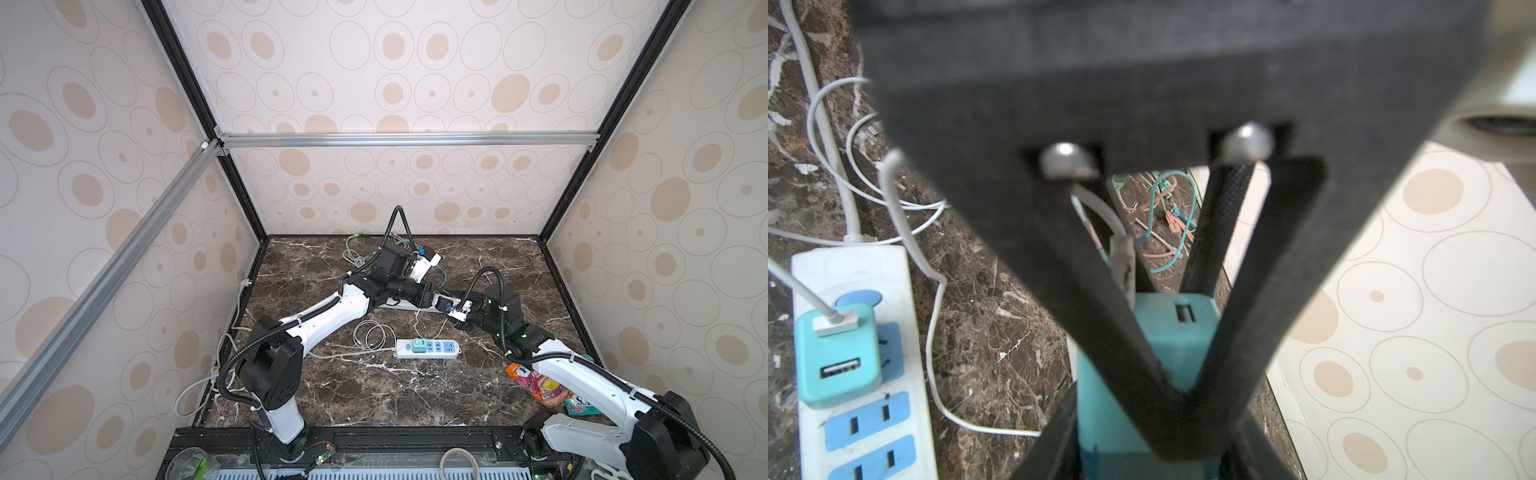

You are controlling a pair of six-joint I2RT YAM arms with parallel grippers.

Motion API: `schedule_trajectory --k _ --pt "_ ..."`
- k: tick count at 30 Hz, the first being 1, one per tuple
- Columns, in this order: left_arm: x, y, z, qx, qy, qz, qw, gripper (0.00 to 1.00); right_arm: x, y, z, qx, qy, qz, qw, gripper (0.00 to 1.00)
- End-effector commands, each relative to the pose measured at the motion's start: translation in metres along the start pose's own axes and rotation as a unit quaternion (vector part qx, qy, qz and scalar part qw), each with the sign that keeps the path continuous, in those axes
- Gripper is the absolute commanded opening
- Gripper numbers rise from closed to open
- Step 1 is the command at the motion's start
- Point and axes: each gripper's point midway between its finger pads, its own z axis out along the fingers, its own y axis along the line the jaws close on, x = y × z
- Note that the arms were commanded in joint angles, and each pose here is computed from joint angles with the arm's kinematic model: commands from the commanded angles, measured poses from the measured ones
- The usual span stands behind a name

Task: Insert the plug
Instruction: 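Open the right gripper and draw it back while the left gripper holds the charger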

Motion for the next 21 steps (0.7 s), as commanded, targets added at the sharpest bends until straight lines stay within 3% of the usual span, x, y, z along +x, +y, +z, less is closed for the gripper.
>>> schedule_trajectory --k 1,5,8,12,13,14,16,17,19,21 --pt "-0.017 -0.016 -0.013 0.018 -0.028 0.017 0.999 0.27 -0.016 -0.002 -0.001 -0.009 -0.026 -0.005 1.000 0.05" --pt "-0.015 -0.013 -0.013 0.013 -0.031 0.017 0.999 0.06 -0.019 0.003 -0.002 -0.027 -0.030 0.016 0.999 0.09" --pt "-0.016 -0.014 -0.015 0.011 -0.037 0.021 0.999 0.00 -0.020 -0.002 -0.002 -0.015 -0.038 0.049 0.998 0.21" --pt "-0.018 -0.009 -0.020 -0.011 -0.048 0.029 0.998 0.00 -0.008 -0.025 -0.007 0.030 -0.037 0.159 0.986 0.61" --pt "-0.019 -0.007 -0.021 -0.019 -0.053 0.032 0.998 0.00 -0.002 -0.032 -0.011 0.045 -0.037 0.198 0.978 0.86" --pt "-0.020 -0.004 -0.023 -0.030 -0.059 0.032 0.997 0.00 0.005 -0.041 -0.014 0.064 -0.036 0.241 0.968 1.00" --pt "-0.021 0.003 -0.027 -0.055 -0.071 0.033 0.995 0.00 0.027 -0.062 -0.022 0.122 -0.017 0.341 0.932 1.00" --pt "-0.022 0.007 -0.029 -0.066 -0.077 0.032 0.994 0.00 0.043 -0.070 -0.026 0.153 0.002 0.396 0.905 1.00" --pt "-0.025 0.009 -0.032 -0.074 -0.086 0.032 0.993 0.00 0.080 -0.079 -0.033 0.218 0.059 0.500 0.836 1.00" --pt "-0.030 0.006 -0.035 -0.070 -0.097 0.031 0.992 0.00 0.104 -0.069 -0.034 0.221 0.121 0.566 0.785 1.00"
